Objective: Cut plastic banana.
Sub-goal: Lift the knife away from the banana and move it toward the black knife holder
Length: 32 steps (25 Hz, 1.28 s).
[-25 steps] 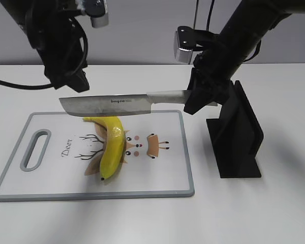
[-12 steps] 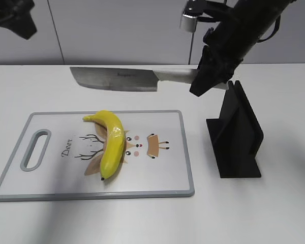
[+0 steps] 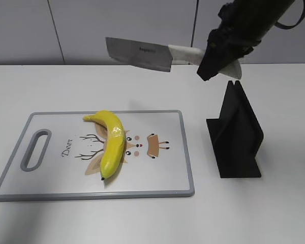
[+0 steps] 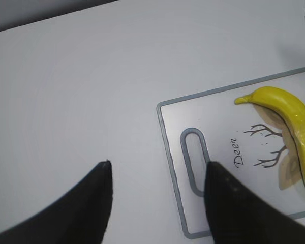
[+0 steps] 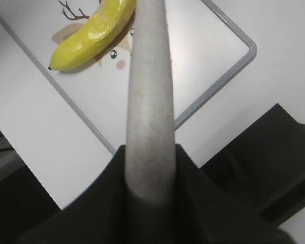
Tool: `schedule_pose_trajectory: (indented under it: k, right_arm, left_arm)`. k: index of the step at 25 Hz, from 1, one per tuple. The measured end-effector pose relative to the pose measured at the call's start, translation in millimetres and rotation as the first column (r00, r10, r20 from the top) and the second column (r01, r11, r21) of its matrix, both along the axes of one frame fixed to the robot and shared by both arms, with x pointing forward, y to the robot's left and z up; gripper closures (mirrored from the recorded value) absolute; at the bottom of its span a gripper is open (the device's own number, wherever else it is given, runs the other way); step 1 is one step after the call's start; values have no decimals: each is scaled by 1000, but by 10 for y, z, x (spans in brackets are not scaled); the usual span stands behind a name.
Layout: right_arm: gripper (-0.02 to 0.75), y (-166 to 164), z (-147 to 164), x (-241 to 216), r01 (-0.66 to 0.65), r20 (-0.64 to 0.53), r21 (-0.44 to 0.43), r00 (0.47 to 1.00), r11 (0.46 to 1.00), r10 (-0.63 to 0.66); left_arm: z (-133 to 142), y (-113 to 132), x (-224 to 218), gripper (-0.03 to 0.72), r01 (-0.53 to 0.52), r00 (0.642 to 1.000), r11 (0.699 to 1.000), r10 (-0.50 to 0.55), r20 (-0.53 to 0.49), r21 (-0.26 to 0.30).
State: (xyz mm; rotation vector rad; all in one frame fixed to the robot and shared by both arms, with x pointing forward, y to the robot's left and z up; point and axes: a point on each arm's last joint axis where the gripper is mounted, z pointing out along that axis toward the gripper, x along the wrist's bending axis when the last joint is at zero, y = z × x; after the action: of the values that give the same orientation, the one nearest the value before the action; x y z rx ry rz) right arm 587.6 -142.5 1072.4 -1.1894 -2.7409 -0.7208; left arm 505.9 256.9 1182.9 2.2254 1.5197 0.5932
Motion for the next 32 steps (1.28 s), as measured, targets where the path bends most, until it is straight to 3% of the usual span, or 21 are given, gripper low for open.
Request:
schedule_pose_trajectory:
  k: [5, 10, 15, 22, 32]
  right_arm:
    - [575, -54, 312, -158, 109, 14, 45, 994, 993, -109]
    - [576, -112, 598, -328, 141, 63, 86, 987, 986, -146]
    - [576, -157, 778, -453, 207, 64, 122, 974, 971, -216]
    - [575, -236, 853, -683, 233, 60, 137, 968, 963, -243]
    - [576, -426, 557, -1126, 329, 73, 161, 936, 931, -344]
  left_arm:
    - [-137, -8, -325, 156, 9, 999, 997, -12, -47, -72]
    - [-413, 49, -686, 157, 5, 993, 998, -13, -114, -67]
    - [-576, 122, -1106, 165, -1, 994, 998, -7, -111, -71]
    - [-762, 228, -1720, 175, -3, 1000, 996, 1, -17, -93]
    - [-937, 350, -2423, 188, -7, 977, 987, 41, 211, -162]
